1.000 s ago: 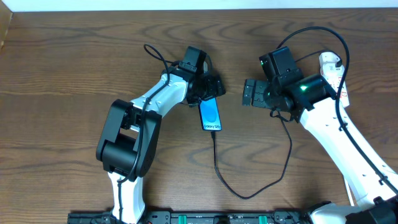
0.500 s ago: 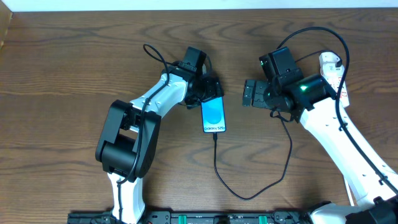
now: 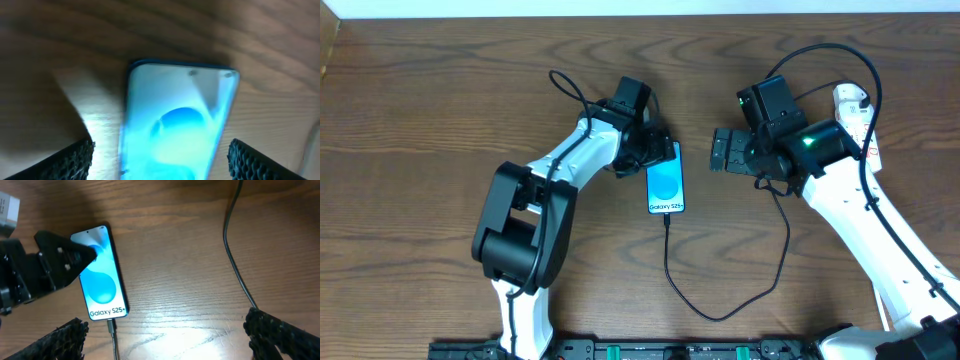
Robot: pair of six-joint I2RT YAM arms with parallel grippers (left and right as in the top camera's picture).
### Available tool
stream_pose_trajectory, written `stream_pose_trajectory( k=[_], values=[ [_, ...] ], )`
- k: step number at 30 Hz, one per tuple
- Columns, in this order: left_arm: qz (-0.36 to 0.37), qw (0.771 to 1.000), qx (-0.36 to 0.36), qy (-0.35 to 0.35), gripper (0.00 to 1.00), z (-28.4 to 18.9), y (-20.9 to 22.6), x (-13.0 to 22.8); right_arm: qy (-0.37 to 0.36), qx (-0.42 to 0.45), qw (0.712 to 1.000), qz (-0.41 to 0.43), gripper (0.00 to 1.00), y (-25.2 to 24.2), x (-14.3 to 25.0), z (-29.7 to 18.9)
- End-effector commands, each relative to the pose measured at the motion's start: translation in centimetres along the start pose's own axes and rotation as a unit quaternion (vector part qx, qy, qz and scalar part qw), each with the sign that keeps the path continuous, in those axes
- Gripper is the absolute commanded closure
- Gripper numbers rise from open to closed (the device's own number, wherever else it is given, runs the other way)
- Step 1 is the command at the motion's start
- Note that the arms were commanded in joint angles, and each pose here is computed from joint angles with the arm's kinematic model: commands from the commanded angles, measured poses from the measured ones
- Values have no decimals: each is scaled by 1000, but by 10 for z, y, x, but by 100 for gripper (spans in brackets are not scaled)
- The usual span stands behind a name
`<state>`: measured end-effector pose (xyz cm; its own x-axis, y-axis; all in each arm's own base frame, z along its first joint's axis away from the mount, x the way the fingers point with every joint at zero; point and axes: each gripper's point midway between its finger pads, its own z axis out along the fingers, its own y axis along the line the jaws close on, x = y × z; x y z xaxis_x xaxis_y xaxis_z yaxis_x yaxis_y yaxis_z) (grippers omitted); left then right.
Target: Plug charger to phone and switch on socket
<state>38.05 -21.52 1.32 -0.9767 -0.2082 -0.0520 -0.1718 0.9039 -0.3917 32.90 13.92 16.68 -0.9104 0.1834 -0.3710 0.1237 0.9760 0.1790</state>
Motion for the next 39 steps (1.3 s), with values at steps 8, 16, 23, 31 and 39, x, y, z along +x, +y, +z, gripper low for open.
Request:
stream_pose_trajectory(
  k=[8, 16, 23, 31, 39],
  values=[
    [35, 988, -124, -84, 13, -78, 54, -11, -8, 1, 1000, 6, 1, -1, -2, -7],
    [69, 982, -99, -144, 13, -150, 35, -3, 5, 10, 1000, 5, 1, -5, 5, -7],
    [73, 979, -85, -168, 13, -172, 28, -1, 9, 13, 1000, 4, 1, -7, 7, -7],
    [73, 979, -85, -168, 13, -172, 28, -1, 9, 13, 1000, 5, 1, -7, 7, -7],
    [73, 980, -86, -166, 13, -171, 29, 0, 9, 12, 1000, 5, 1, -7, 7, -7]
  ],
)
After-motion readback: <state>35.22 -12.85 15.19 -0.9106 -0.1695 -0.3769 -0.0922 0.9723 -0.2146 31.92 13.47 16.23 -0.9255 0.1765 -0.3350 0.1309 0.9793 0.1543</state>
